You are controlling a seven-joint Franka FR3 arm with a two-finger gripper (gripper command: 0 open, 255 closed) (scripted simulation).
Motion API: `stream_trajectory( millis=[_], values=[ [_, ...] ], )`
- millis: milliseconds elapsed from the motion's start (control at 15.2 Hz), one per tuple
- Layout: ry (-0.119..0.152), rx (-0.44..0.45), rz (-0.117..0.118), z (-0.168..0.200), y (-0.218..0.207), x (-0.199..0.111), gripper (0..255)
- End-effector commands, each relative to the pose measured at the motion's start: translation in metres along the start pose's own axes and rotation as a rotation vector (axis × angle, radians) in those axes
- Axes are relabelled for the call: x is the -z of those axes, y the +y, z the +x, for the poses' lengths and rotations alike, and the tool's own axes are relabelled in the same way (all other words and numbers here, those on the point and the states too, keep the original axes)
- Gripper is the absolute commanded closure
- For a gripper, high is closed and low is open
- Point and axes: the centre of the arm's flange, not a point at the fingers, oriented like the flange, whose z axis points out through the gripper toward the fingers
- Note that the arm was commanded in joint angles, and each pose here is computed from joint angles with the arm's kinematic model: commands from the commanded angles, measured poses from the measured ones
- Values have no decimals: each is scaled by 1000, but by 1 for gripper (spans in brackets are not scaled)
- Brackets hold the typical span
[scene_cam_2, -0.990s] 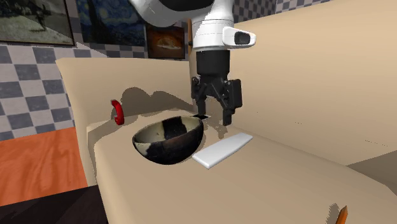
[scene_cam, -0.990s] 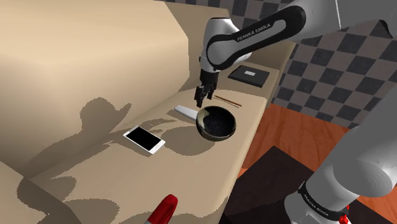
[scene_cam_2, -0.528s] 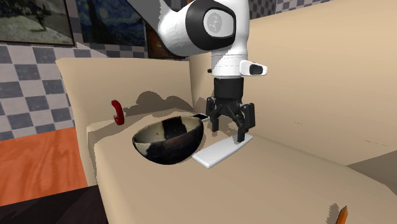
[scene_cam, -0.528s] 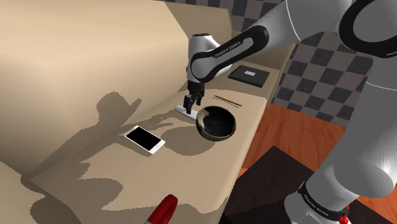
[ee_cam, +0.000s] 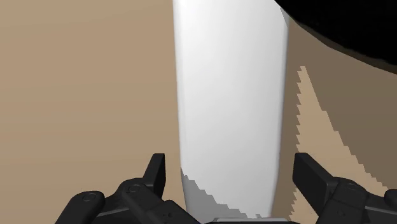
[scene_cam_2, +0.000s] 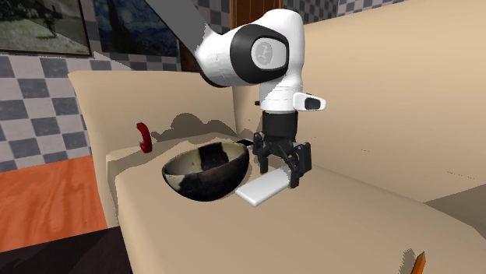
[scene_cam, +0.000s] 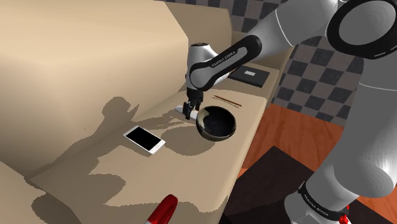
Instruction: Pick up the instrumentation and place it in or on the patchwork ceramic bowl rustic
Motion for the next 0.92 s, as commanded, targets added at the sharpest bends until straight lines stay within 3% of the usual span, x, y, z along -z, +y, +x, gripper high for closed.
stream_trajectory(
  millis=[0,330,396,858],
  values=[
    [0,0,0,0,0,-1,0],
    [0,0,0,0,0,-1,0],
    [0,0,0,0,0,-1,255],
    [0,0,0,0,0,-1,255]
  ],
)
